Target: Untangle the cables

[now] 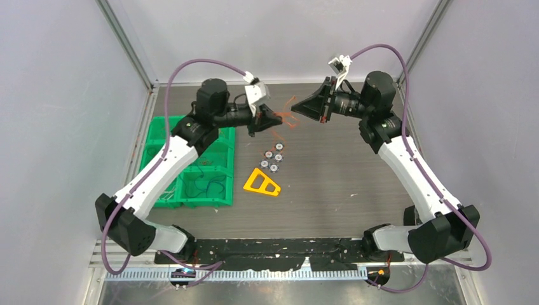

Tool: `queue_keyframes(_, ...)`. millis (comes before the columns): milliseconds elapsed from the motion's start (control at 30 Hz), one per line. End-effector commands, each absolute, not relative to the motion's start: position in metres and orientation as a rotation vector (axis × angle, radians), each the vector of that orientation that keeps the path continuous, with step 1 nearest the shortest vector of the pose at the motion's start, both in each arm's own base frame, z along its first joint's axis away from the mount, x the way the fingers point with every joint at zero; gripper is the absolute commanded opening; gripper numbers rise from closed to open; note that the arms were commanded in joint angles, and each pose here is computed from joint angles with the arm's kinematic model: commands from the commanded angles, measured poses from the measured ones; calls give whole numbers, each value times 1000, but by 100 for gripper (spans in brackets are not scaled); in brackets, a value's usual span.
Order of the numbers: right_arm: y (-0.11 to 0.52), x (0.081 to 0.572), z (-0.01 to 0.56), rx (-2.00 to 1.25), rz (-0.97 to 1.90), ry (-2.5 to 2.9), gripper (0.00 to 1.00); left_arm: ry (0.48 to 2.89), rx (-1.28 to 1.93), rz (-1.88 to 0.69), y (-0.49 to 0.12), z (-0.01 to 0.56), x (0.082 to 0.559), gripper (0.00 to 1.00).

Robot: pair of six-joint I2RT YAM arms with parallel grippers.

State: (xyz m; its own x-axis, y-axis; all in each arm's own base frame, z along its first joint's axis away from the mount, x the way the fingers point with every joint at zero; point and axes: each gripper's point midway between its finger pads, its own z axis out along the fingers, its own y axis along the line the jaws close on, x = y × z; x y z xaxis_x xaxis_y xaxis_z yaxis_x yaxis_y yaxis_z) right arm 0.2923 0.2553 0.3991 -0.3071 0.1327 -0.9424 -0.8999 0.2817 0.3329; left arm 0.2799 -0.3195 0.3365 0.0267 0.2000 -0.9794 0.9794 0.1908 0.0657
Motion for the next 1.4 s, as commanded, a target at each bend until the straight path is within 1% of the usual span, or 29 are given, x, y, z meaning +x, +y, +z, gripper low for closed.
queue_keyframes(0, 231, 313, 392, -728, 1085, 1521, 8, 1544, 938, -860, -270, 360, 321, 0)
queue_keyframes(33, 227, 316, 377, -745, 1043, 1563, 16, 1596, 854, -819, -255, 364, 337, 0)
queue_keyframes(67, 223, 318, 362, -733, 1021, 1622, 21, 1670, 771, -759, -237, 359, 352, 0)
queue_keyframes(100, 221, 321, 353, -752, 985, 1634, 30, 1711, 688, -689, -218, 360, 367, 0)
queue_keyframes(133, 217, 322, 341, -738, 967, 1683, 35, 1770, 604, -605, -194, 355, 381, 0)
queue_keyframes(167, 215, 324, 336, -746, 948, 1691, 42, 1814, 521, -522, -169, 352, 394, 0)
queue_keyframes(233, 212, 325, 325, -739, 932, 1728, 48, 1887, 379, -427, -122, 343, 413, 0)
queue_keyframes(300, 211, 326, 318, -733, 930, 1748, 49, 1943, 232, -326, -66, 330, 431, 0)
queue_keyframes(400, 211, 328, 314, -724, 925, 1763, 50, 1982, 95, -60, 19, 310, 448, 0)
queue_keyframes(467, 211, 331, 310, -718, 925, 1775, 50, 1958, 22, 108, 67, 298, 457, 0)
queue_keyframes(500, 211, 333, 310, -713, 925, 1780, 50, 1918, 9, 176, 86, 298, 463, 0)
queue_keyframes(600, 213, 338, 306, -704, 937, 1798, 50, 1909, 8, 346, 126, 279, 474, 0)
queue_keyframes(700, 214, 342, 307, -701, 938, 1807, 50, 1933, 32, 410, 146, 259, 487, 0)
queue_keyframes(833, 214, 348, 306, -692, 935, 1828, 51, 1965, 162, 442, 151, 223, 502, 0)
queue_keyframes(933, 214, 350, 303, -688, 927, 1837, 50, 1956, 285, 435, 149, 198, 510, 0)
queue_keyframes(1067, 213, 351, 299, -685, 923, 1850, 50, 1965, 376, 351, 136, 180, 517, 0)
queue_keyframes(1200, 212, 353, 298, -686, 904, 1859, 50, 1990, 493, 278, 124, 163, 501, 0)
queue_keyframes(1367, 211, 353, 297, -683, 900, 1866, 50, 2120, 655, 174, 127, 132, 466, 0)
